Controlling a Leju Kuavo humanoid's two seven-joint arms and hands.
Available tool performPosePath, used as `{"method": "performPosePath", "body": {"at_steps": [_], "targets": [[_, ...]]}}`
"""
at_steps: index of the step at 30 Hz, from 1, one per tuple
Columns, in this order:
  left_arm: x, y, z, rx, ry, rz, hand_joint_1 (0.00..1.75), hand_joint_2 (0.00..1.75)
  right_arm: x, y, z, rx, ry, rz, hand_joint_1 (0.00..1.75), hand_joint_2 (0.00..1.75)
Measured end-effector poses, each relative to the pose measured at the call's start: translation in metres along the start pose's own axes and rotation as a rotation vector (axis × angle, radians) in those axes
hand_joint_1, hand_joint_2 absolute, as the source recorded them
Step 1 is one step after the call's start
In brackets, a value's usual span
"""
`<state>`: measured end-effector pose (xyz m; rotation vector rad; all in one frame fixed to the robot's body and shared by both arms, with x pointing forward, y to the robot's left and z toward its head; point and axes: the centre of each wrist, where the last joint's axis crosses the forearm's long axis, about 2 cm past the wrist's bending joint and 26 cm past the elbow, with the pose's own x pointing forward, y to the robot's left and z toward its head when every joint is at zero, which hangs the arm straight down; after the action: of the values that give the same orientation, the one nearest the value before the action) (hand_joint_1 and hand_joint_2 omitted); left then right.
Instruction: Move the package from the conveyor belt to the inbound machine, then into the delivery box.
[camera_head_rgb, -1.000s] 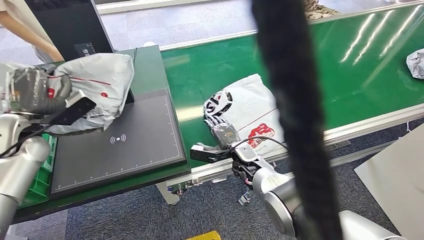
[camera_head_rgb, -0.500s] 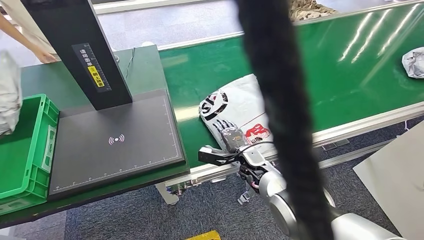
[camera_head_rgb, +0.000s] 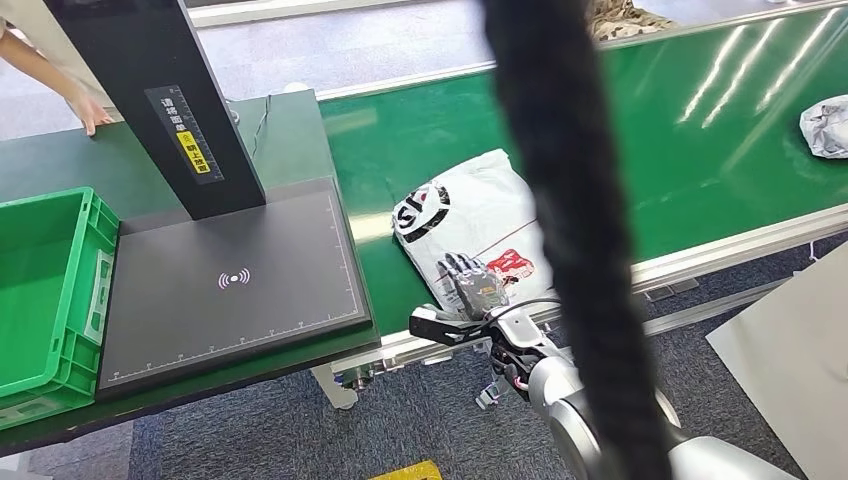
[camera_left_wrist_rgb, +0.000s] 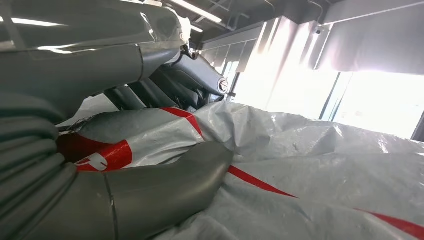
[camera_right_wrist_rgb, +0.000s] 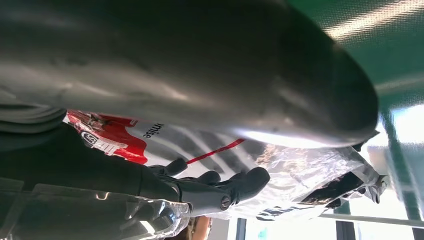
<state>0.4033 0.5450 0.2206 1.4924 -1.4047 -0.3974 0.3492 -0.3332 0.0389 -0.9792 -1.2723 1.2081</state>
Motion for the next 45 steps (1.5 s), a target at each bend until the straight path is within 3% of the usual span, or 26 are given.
{"method": "performPosePath", "body": {"at_steps": [8,14,18,27,28,31,32,41,45], "targets": [[-0.003,0.001,0.001,-0.013,-0.028,-0.044,1.73,1.75,0.0,0.003,0.002,0.007,0.006,0.001,0.0,0.0],[0.018,-0.007,-0.001,-0.034,-0.134,-0.101,1.74,1.75,0.0,0.004,0.003,0.01,0.01,0.003,0.0,0.0],[0.045,-0.012,-0.008,-0.067,-0.203,-0.166,1.71,1.75,0.0,0.004,0.003,0.011,0.011,0.003,0.0,1.75],[0.093,-0.018,-0.02,-0.15,-0.254,-0.278,1.71,1.75,-0.002,0.008,0.007,0.018,0.028,-0.006,0.0,1.75],[0.095,-0.019,-0.019,-0.157,-0.254,-0.28,1.32,1.75,-0.003,0.008,0.008,0.02,0.03,-0.007,0.0,1.75],[0.101,-0.023,-0.017,-0.176,-0.251,-0.28,0.04,0.44,-0.005,0.01,0.011,0.024,0.038,-0.011,0.0,1.75],[0.102,-0.024,-0.016,-0.183,-0.249,-0.279,0.0,0.0,-0.005,0.011,0.011,0.024,0.04,-0.012,0.0,1.75],[0.105,-0.031,-0.01,-0.23,-0.223,-0.262,0.0,0.0,-0.006,0.01,0.011,0.017,0.045,-0.016,0.0,1.75],[0.105,-0.035,-0.007,-0.226,-0.223,-0.269,0.0,0.0,-0.008,0.011,0.012,0.02,0.049,-0.018,0.0,0.0]]}}
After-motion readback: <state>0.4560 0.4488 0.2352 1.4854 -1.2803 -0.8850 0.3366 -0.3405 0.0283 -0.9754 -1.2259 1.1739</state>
